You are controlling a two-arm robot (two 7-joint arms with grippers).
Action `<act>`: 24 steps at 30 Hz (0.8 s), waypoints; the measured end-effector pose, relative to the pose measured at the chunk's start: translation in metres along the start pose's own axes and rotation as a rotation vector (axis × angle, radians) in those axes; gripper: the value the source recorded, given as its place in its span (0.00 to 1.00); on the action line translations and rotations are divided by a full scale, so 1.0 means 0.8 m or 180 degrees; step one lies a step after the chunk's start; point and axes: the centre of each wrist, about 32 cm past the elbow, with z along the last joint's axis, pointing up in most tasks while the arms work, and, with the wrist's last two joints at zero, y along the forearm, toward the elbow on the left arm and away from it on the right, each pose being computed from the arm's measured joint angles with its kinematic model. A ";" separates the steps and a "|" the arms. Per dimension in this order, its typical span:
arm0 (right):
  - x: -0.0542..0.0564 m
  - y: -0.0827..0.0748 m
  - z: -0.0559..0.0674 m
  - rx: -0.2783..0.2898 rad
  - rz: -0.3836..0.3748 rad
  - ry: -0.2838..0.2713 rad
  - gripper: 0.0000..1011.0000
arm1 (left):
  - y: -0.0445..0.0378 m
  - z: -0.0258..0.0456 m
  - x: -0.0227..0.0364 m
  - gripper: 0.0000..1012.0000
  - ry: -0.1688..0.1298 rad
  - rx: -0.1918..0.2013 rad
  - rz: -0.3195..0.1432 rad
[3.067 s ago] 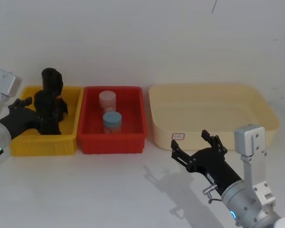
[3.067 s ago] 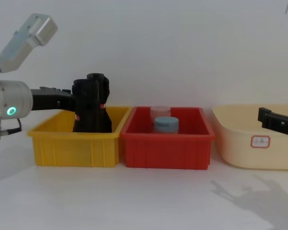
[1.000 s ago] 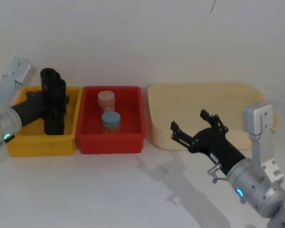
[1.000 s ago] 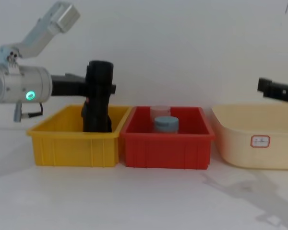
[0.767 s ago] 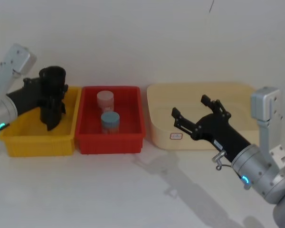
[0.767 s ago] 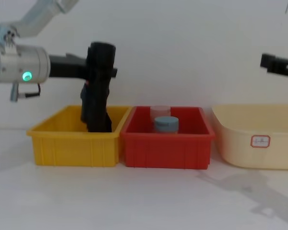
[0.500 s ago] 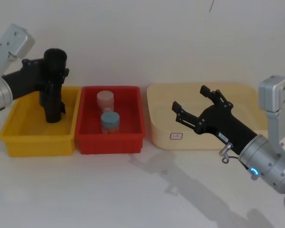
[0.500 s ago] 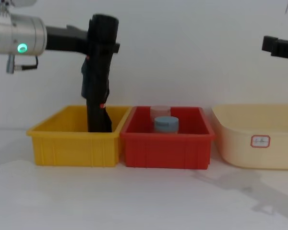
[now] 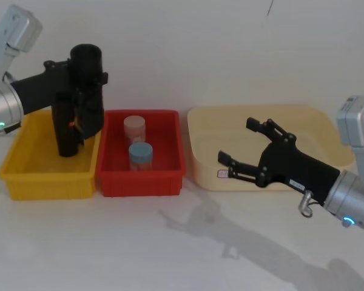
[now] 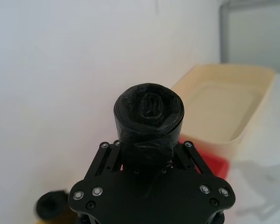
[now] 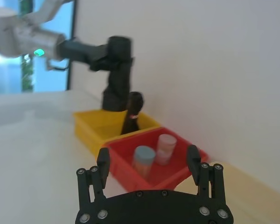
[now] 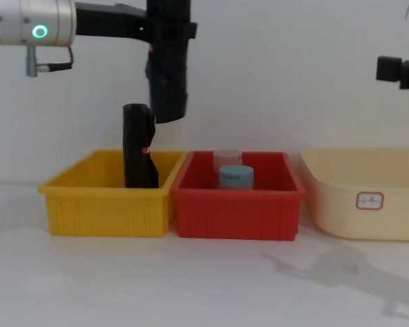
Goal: Pick up the garbage bag with the one hand and transfer it to the other hand.
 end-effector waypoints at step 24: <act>-0.023 -0.010 -0.004 -0.0477 0.0473 -0.0153 0.99 | -0.051 -0.0332 -0.0511 0.36 0.1190 -0.0466 -0.0862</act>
